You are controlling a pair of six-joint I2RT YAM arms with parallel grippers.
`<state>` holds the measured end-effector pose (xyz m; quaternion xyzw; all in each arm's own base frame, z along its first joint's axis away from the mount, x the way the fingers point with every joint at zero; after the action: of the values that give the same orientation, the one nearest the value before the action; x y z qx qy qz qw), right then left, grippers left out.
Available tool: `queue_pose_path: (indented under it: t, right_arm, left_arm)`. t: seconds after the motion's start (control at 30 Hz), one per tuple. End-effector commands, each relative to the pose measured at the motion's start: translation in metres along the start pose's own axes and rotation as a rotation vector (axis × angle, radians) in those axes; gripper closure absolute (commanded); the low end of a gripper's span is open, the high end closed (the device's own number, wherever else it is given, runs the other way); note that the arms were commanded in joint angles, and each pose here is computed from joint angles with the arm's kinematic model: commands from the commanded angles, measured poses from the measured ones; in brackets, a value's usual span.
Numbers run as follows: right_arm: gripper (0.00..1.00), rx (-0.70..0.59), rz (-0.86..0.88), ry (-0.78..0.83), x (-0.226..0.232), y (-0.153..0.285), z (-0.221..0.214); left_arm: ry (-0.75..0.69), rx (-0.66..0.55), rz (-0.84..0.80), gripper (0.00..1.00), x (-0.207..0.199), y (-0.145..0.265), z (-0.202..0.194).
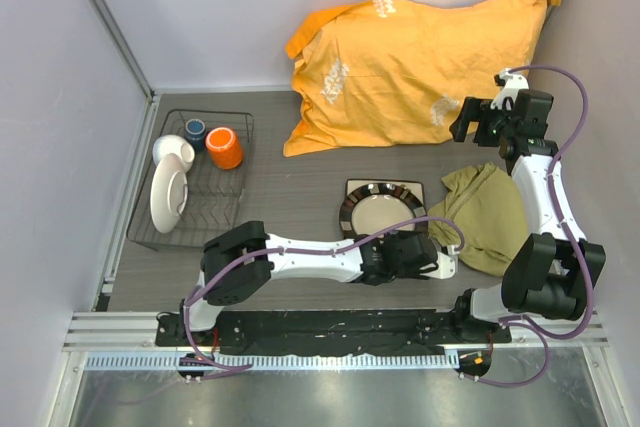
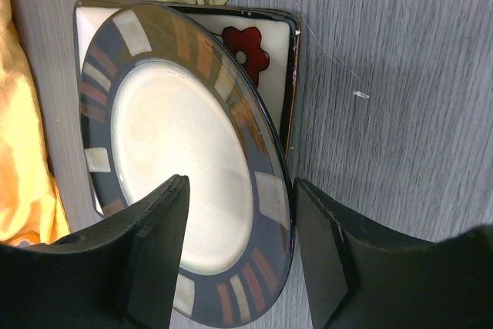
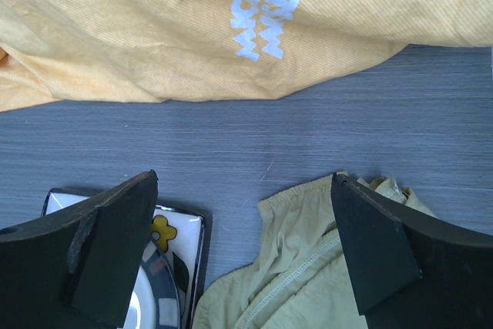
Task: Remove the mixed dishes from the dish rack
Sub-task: Place the plate at the center of the board.
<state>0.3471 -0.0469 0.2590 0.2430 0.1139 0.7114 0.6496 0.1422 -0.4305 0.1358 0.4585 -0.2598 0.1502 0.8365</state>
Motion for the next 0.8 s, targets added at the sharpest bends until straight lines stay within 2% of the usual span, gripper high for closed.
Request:
queue_pose_path:
  t: [0.0, 0.47, 0.77]
  right_arm:
    - [0.0, -0.038, 0.016, 0.021, 0.001, 0.002, 0.01]
    - [0.0, -0.035, 0.015, 0.021, 0.001, 0.002, 0.01]
    - [0.0, -0.035, 0.013, 0.021, 0.001, 0.002, 0.01]
  left_arm:
    - [0.044, -0.05, 0.046, 0.4, 0.016, 0.003, 0.014]
    - [0.04, -0.035, 0.033, 0.41, 0.013, -0.005, 0.008]
    - [0.042, -0.036, 0.014, 0.36, 0.014, -0.007, 0.008]
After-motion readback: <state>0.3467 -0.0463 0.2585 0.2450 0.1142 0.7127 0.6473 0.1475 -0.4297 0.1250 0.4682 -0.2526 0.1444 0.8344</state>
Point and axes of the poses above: each gripper's point midway between its finger pads, its own y axis back along the fingers, its own x axis along the line the jaws close on, z = x × y, the point moved 8 cm from there along y, back along the fingers, and after that the axes turned 3 degrees about -y, right-handed, at the moved point
